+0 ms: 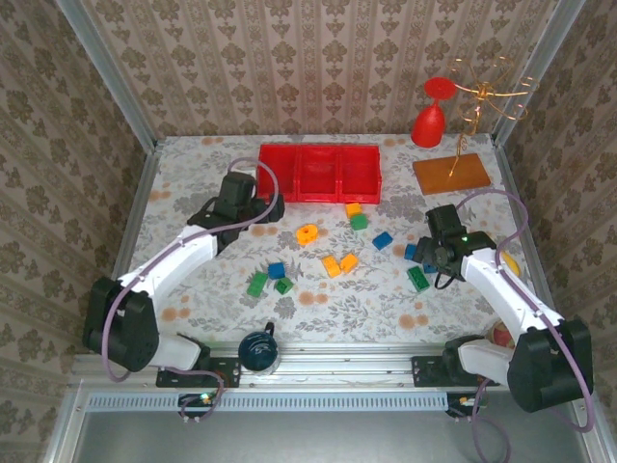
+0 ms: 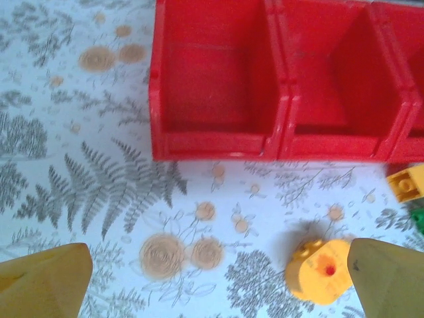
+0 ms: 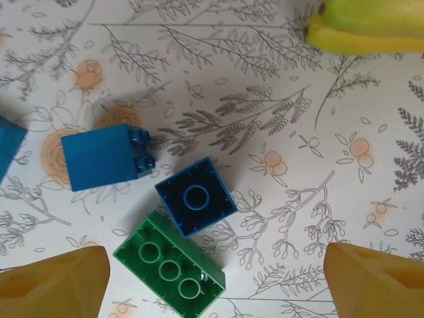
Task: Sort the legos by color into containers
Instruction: Pick up the lego from the middle-right of the table.
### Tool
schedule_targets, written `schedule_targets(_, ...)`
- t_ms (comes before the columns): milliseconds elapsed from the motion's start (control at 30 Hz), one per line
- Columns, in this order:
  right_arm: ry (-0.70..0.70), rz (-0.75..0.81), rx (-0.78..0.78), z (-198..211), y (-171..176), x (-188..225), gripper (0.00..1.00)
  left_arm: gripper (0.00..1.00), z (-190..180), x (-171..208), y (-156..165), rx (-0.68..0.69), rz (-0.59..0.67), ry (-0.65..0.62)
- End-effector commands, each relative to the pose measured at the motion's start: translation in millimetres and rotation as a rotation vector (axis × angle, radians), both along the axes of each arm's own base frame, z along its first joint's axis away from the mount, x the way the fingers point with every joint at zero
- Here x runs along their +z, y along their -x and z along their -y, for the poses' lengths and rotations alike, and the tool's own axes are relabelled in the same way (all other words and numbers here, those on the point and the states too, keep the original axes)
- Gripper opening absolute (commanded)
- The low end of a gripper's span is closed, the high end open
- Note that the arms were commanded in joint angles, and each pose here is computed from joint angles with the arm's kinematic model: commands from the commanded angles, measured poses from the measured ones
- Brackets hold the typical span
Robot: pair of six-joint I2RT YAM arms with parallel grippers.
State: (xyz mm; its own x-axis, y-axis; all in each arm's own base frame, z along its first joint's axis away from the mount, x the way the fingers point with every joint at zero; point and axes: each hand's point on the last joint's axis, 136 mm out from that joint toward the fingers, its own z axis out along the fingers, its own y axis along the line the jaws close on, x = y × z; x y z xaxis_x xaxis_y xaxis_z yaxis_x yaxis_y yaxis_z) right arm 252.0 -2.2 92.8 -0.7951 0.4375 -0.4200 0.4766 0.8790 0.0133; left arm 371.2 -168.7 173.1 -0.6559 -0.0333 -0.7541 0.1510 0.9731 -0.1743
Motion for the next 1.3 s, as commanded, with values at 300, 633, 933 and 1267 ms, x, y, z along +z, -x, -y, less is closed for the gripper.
schedule_targets(300,-0.081,-0.101,0.0,-3.4,-0.5,-31.0,0.72,1.0,-26.4,-37.3,26.6,0.089,-0.102,0.09)
schedule_targets(633,-0.099,-0.16,0.03,-2.9,-10.2,-47.3,0.63,1.0,-43.6,-36.9,28.0,0.138,-0.082,0.109)
schedule_targets(933,-0.12,-0.186,0.027,-2.4,-24.6,-57.6,0.6,1.0,-55.9,-40.5,34.3,0.168,-0.084,0.111)
schedule_targets(1267,-0.128,-0.215,0.024,-2.6,-32.5,-67.3,0.36,1.0,-65.7,-41.2,38.2,0.194,-0.083,0.112)
